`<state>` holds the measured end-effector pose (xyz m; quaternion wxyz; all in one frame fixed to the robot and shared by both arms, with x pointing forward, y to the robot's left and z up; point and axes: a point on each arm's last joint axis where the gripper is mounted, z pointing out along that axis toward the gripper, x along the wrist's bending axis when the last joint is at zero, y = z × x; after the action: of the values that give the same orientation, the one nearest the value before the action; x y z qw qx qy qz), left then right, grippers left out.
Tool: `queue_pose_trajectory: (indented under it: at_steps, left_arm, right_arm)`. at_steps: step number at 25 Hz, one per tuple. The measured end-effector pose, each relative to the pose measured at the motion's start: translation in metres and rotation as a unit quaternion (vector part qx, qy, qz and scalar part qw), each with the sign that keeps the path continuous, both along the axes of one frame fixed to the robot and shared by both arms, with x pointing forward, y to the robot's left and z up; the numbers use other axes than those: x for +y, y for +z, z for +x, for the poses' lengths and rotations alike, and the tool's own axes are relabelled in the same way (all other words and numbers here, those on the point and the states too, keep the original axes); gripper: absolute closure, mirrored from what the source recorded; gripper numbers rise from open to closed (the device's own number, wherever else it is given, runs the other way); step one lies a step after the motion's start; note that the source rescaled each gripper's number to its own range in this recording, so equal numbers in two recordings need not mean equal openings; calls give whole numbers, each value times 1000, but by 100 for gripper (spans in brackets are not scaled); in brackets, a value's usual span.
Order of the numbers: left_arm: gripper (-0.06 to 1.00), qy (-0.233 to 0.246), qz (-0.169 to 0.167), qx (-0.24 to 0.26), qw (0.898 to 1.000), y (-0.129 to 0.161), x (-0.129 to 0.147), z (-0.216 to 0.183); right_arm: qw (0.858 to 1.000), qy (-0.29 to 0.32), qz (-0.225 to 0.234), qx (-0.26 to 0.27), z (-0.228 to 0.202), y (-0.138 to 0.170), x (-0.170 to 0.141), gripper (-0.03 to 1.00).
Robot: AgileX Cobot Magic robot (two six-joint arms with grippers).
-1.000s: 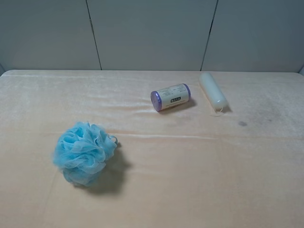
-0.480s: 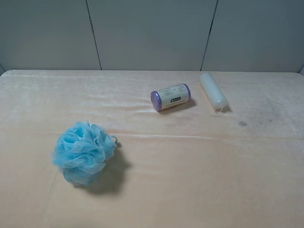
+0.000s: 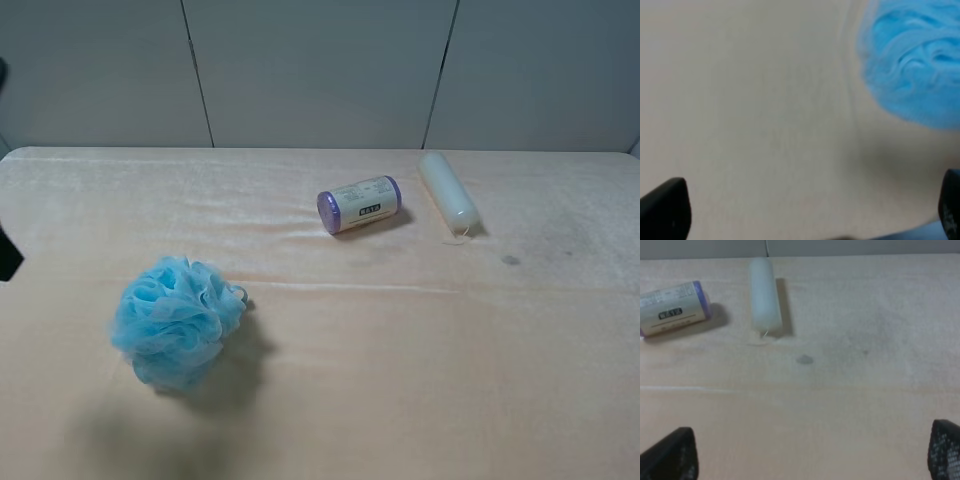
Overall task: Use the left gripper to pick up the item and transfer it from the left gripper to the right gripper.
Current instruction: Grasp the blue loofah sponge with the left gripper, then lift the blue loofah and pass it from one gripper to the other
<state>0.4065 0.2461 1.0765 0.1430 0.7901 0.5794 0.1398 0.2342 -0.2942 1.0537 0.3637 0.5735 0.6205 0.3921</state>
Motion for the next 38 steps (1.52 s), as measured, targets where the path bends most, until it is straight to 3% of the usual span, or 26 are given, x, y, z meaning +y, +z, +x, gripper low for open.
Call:
queue_pose_trajectory:
  at_steps: [8,11,20,23,28,34,38]
  left_arm:
    - [-5,-69,-20,30,997,-44,-62,35]
    - [-5,-88,-13,52,995,-67,-81,43]
    - [-1,-92,7,97,991,-134,-104,70]
    - [11,-90,4,101,991,-151,-109,76]
    - [55,-86,-13,85,993,-158,-114,82]
    - [62,-86,-23,71,994,-156,-116,85]
    - [67,-86,-24,70,994,-140,-121,92]
  right_arm:
    - [1000,0,0,0,0,0,0,-3]
    - [1000,0,0,0,0,0,0,-3]
    - [1000,0,0,0,0,0,0,-3]
    - [1000,0,0,0,0,0,0,-3]
    - [1000,0,0,0,0,0,0,-3]
    - [1000,0,0,0,0,0,0,-3]
    - [1000,0,0,0,0,0,0,-3]
